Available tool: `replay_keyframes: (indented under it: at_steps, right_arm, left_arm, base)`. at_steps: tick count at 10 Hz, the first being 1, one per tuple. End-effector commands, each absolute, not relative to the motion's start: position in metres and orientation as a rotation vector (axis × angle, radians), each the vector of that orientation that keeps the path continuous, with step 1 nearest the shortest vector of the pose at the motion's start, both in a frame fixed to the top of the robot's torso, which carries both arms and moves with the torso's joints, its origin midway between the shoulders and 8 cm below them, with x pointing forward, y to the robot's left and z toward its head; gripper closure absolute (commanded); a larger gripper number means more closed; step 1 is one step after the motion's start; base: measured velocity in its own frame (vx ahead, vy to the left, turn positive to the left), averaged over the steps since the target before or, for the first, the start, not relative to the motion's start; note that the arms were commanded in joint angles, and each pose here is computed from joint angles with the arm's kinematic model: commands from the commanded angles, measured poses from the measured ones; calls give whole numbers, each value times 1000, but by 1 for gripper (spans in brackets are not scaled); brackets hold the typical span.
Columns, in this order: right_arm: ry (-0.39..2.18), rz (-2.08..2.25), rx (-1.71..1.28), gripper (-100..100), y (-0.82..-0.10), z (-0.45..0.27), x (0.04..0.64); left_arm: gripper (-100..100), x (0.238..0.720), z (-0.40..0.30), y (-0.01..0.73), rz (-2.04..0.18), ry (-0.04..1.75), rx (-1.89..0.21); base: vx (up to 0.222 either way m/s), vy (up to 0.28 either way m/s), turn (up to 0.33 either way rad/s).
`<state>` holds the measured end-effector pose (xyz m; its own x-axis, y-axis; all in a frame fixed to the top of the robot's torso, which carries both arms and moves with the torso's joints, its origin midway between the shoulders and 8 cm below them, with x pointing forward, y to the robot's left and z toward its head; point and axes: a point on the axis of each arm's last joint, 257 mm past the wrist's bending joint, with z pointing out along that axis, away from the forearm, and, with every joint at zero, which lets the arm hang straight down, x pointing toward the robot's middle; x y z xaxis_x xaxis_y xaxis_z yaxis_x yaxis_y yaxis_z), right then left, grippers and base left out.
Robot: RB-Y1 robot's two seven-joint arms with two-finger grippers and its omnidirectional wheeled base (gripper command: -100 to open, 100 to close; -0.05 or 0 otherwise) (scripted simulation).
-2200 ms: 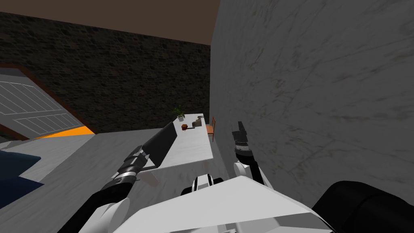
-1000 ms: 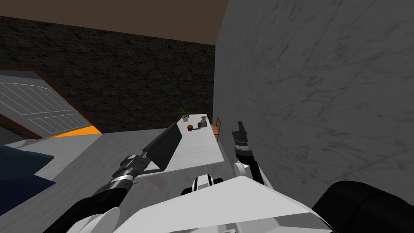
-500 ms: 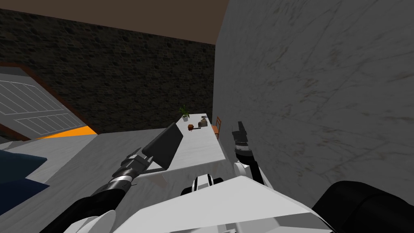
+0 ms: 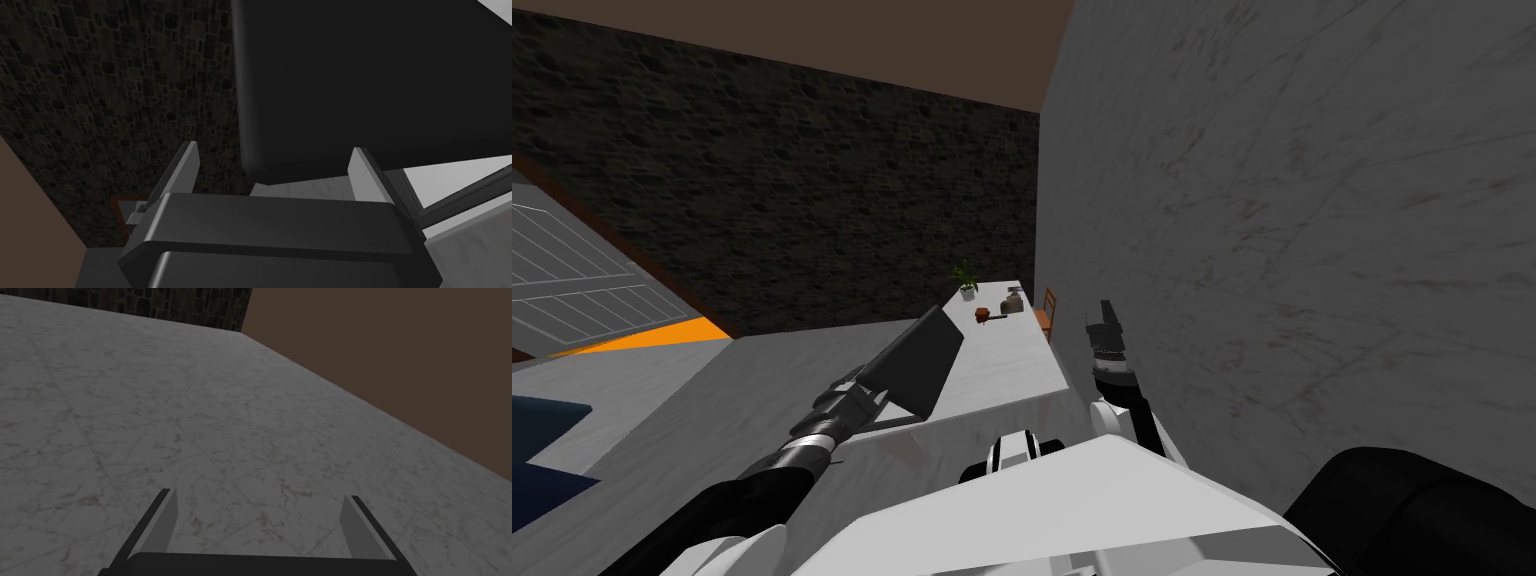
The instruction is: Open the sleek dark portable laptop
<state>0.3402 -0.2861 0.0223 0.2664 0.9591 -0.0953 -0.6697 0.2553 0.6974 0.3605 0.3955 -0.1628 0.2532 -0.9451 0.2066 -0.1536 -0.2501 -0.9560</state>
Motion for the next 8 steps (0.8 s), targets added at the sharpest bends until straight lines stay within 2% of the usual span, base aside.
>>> replay_keyframes:
  at_steps: [1,8]
  right_arm:
    - [577,1193,600,0,-286,22,340]
    - [577,1193,600,0,-286,22,340]
  left_arm:
    - [-100,359,-166,398,-1049,1108,-1594]
    - [-100,354,-167,407,-905,1278,-1500]
  base:
    - [-12,35,-72]
    - [-16,10,-64]
